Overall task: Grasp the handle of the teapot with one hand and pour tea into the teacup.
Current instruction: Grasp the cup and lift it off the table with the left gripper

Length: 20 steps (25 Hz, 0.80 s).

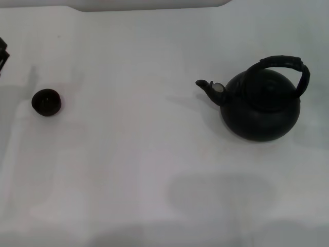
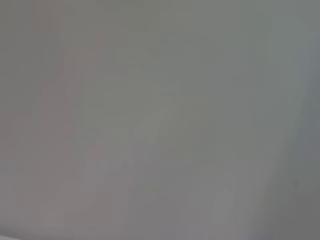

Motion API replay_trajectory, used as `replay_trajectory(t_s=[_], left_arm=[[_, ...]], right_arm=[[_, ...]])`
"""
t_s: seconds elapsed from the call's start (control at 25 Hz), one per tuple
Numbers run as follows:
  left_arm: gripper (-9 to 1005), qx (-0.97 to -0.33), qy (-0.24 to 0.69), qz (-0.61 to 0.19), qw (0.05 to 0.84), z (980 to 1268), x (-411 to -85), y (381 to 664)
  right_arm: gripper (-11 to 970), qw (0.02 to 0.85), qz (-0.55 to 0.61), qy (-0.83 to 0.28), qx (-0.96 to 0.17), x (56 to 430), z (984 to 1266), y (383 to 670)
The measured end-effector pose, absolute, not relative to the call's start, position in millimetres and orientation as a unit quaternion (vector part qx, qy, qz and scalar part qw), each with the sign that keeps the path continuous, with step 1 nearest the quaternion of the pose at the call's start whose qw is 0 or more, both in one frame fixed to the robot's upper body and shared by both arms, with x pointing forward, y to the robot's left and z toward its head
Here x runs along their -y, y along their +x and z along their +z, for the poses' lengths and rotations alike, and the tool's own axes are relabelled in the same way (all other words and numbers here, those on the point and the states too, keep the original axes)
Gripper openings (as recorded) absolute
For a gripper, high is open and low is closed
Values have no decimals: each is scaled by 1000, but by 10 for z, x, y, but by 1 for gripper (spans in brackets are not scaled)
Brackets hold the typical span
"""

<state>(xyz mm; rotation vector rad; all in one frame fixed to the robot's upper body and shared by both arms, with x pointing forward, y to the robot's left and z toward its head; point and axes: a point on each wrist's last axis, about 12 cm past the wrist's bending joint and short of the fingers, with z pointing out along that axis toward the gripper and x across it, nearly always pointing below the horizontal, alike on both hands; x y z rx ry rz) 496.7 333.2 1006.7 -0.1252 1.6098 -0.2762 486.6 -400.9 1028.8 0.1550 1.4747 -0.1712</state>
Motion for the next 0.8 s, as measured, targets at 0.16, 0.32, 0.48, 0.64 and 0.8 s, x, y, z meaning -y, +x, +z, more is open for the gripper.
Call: replay_trajectory(t_s=[0.16, 0.32, 0.48, 0.64, 0.8], left_arm=[[862, -726, -26, -134, 674, 10050, -3265, 4967], [862, -737, 14, -150, 658, 10006, -3154, 4944], [862, -744, 43, -165, 646, 9965, -3068, 4900], [862, -741, 44, -185, 644, 9929, -3009, 4781], [862, -736, 43, -188, 649, 9908, -3019, 4653]], right_arm=[[872, 735, -81, 67, -670, 4042, 10312, 4892], [872, 738, -86, 62, -666, 4098, 10362, 4935], [872, 736, -90, 55, -669, 4148, 10414, 5033], [871, 733, -91, 51, -673, 4171, 10452, 5130], [871, 734, -94, 48, -671, 4200, 10488, 5171]])
